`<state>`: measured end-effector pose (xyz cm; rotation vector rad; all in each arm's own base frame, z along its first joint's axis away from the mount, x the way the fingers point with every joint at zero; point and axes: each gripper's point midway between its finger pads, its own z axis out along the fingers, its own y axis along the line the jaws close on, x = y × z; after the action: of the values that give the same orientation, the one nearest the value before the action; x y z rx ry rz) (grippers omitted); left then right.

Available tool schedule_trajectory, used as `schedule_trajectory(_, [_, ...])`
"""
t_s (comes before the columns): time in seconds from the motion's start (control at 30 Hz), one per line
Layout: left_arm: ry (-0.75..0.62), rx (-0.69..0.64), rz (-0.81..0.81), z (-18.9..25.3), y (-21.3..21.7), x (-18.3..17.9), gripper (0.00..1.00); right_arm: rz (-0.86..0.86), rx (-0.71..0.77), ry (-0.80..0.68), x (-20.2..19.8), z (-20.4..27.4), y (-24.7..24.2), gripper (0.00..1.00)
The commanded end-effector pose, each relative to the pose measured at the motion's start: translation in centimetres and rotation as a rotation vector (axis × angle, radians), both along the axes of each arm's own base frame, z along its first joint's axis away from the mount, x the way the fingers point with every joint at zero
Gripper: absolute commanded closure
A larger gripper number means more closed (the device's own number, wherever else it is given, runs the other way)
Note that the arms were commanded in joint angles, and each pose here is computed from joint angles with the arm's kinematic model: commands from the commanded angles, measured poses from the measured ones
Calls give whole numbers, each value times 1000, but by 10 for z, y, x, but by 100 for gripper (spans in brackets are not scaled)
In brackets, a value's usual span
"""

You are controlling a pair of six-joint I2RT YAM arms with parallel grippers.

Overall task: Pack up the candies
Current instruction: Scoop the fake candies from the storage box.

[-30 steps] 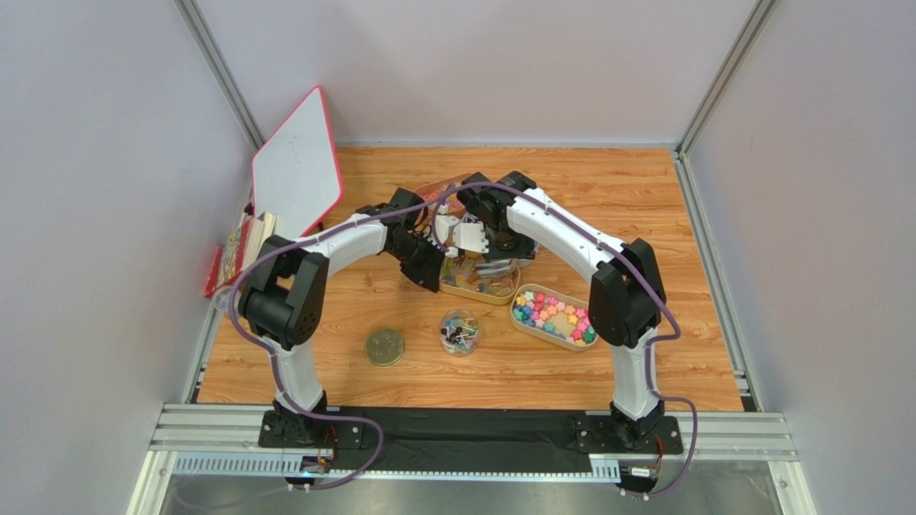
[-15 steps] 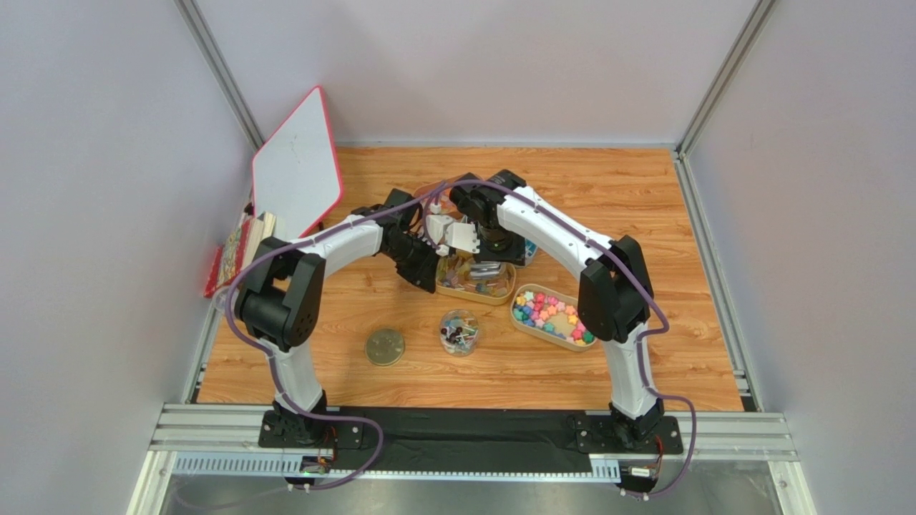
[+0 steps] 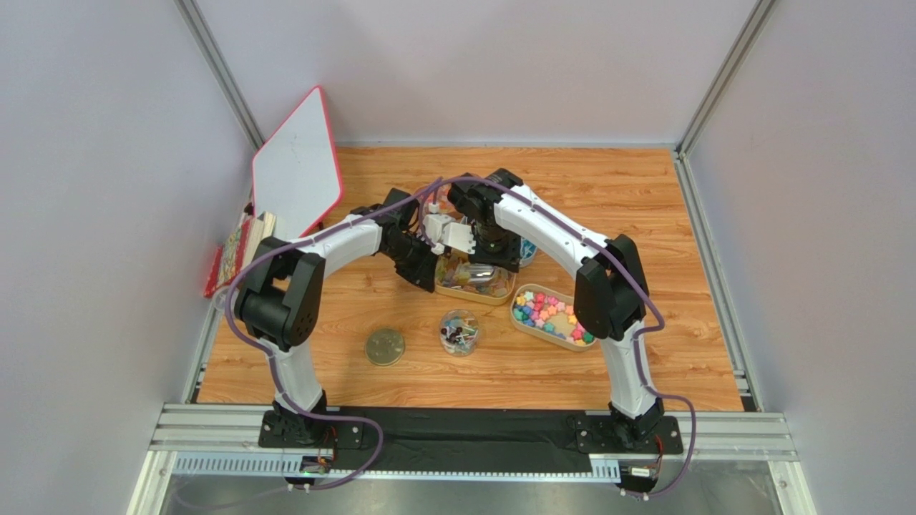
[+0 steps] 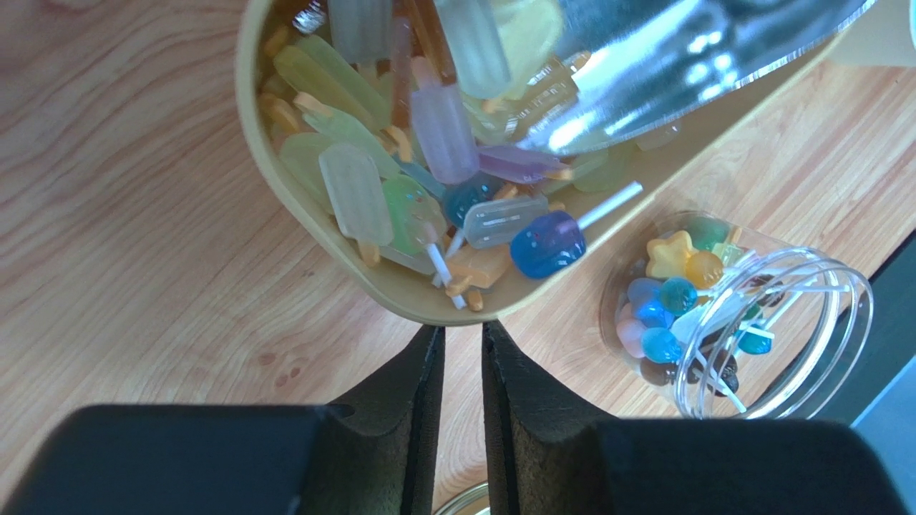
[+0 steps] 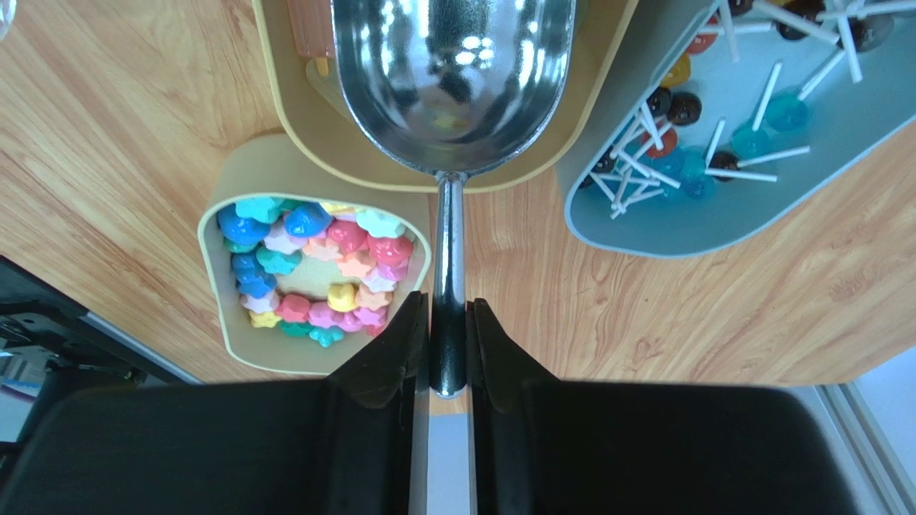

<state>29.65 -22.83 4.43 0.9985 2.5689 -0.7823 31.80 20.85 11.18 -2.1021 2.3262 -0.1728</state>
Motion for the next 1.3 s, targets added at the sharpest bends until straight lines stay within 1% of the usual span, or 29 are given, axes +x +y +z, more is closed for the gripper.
schedule_trajectory(0.0, [-51,-70,-71,20,-20,1,75,-91,-70,200,-43,3,-4,100])
schedule_trajectory(0.13, [-48,-72,-76,21,-22,-1,75,-190,-63,185,-41,-2,4,100])
schedule_trajectory(0.3, [-37,-67,-71,19,-22,-2,73,-213,-59,162,-41,-5,6,100])
schedule_trajectory(0.33, [-29,-66,-66,18,-22,-3,72,-218,-54,146,-39,-6,7,100])
schedule_trajectory(0.4, [-16,-59,-57,20,-21,-4,67,-242,-55,136,-41,-4,4,100])
schedule_trajectory(0.47, [-28,-41,-53,22,-18,-2,62,-266,-45,124,-39,-3,2,100])
schedule_trajectory(0.57, [-57,-4,-47,29,-9,-3,59,-299,-26,119,-37,-1,1,100])
schedule_trajectory(0.77, [-35,98,-32,30,17,-21,58,-329,-16,124,-44,2,-2,100])
schedule_trajectory(0.87, [-61,124,-12,35,25,-22,58,-327,-20,130,-50,4,-6,100])
schedule_trajectory(0.93, [-105,140,3,42,29,-16,60,-326,-32,140,-53,2,-10,100])
schedule_trajectory(1.0, [-131,169,20,42,32,-6,65,-326,-39,146,-55,0,-12,100])
schedule_trajectory(1.03, [-160,194,37,43,36,4,66,-323,-42,149,-55,-1,-12,100])
schedule_trajectory(1.07, [-169,204,42,43,37,10,71,-323,-46,146,-54,-1,-12,100])
schedule_trajectory(1.1, [-156,223,45,34,38,15,73,-325,-46,148,-54,-2,-12,100])
schedule_trajectory(1.13, [-168,226,54,36,37,25,76,-323,-47,147,-53,-3,-12,100])
schedule_trajectory(1.17, [-141,240,51,25,36,28,80,-321,-46,141,-52,-2,-11,100])
schedule_trajectory(1.27, [-125,230,68,20,30,40,89,-319,-53,138,-52,-2,-12,100])
